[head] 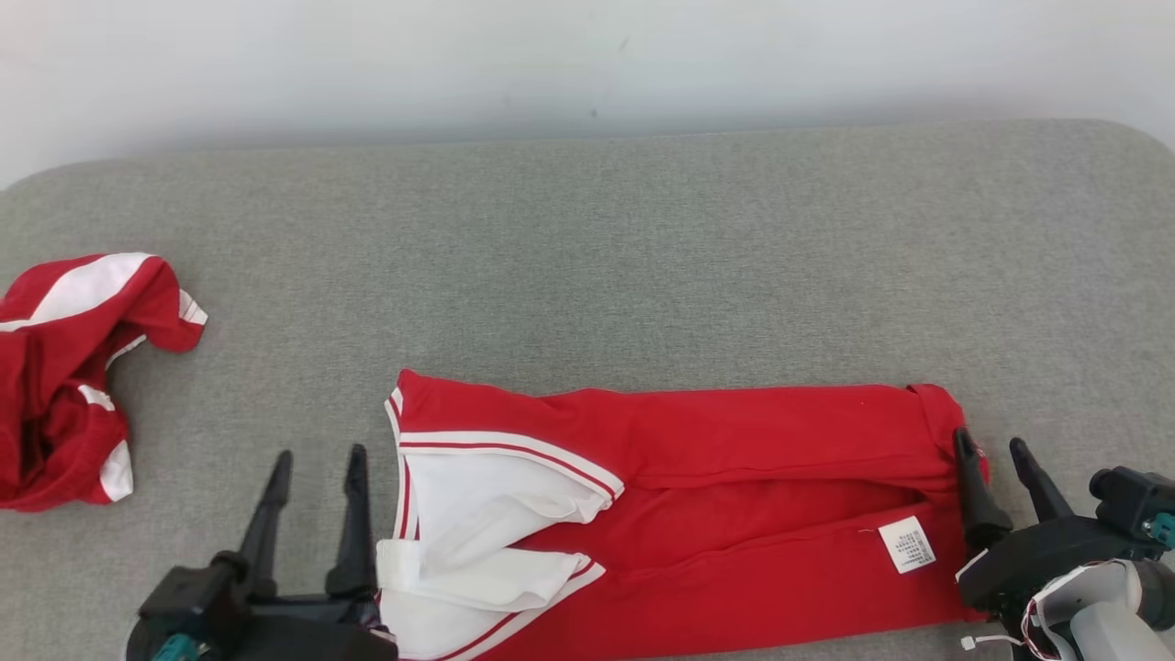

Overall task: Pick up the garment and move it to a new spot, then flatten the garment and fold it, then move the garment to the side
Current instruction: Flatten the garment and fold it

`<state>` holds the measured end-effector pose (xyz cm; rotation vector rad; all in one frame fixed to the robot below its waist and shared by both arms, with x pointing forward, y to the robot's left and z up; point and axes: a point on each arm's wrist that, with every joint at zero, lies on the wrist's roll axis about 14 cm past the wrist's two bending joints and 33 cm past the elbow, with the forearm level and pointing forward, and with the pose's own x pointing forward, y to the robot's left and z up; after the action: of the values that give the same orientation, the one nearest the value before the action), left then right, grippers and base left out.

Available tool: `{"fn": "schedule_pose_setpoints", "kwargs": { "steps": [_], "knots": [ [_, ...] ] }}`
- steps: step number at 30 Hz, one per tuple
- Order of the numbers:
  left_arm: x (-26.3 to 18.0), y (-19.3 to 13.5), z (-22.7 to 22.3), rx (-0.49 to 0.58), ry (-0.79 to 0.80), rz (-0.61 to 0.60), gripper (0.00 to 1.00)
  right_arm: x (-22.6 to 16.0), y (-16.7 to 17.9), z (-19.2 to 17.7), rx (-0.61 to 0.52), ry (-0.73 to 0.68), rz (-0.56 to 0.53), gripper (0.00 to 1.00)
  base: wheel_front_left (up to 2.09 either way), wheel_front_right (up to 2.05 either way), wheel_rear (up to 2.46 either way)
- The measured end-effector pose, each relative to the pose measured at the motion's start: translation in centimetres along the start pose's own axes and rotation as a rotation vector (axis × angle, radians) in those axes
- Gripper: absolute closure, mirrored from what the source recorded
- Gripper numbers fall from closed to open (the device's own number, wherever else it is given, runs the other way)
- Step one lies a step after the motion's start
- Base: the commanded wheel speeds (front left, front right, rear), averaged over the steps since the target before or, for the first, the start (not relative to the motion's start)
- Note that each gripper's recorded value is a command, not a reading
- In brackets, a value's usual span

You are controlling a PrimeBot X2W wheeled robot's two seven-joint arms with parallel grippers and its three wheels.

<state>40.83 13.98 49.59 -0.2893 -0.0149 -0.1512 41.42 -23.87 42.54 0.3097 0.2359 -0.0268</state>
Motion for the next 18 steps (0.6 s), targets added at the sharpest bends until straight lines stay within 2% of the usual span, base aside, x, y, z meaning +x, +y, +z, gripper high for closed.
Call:
{"fn": "schedule_pose_setpoints", "kwargs": {
  "steps": [6,9,13,14,15,16,17,18],
  "knots": [
    [-1.1,2.2,0.6,0.024,-0.033,0.076,0.00,0.3,0.1,-2.4,0.017,0.104,-0.013,0.00,0.00,0.00,0.00],
    [-1.8,3.0,0.2,0.071,-0.020,0.089,0.00,0.1,0.5,-4.4,0.020,0.178,-0.012,0.00,0.00,0.00,0.00],
    [-2.2,3.6,0.3,0.107,-0.022,0.107,0.00,-0.1,0.7,-5.2,0.023,0.204,-0.013,0.00,0.00,0.00,0.00],
    [-2.4,3.8,0.3,0.113,-0.022,0.113,0.00,-0.2,0.7,-5.5,0.023,0.215,-0.012,0.07,0.00,0.00,0.00],
    [-2.5,3.9,0.4,0.117,-0.026,0.120,0.00,-0.3,0.8,-5.6,0.023,0.219,-0.010,0.56,0.00,0.00,0.00],
    [-2.6,4.1,0.5,0.123,-0.027,0.122,0.00,-0.4,0.9,-5.6,0.026,0.220,-0.010,0.96,0.00,0.00,0.00],
    [-2.8,4.3,0.5,0.128,-0.026,0.129,0.00,-0.4,0.9,-5.6,0.026,0.221,-0.009,1.00,0.00,0.00,0.00],
    [-2.9,4.5,0.6,0.128,-0.028,0.134,0.00,-0.5,0.9,-5.7,0.026,0.223,-0.009,1.00,0.00,0.00,0.00]
  ]
}}
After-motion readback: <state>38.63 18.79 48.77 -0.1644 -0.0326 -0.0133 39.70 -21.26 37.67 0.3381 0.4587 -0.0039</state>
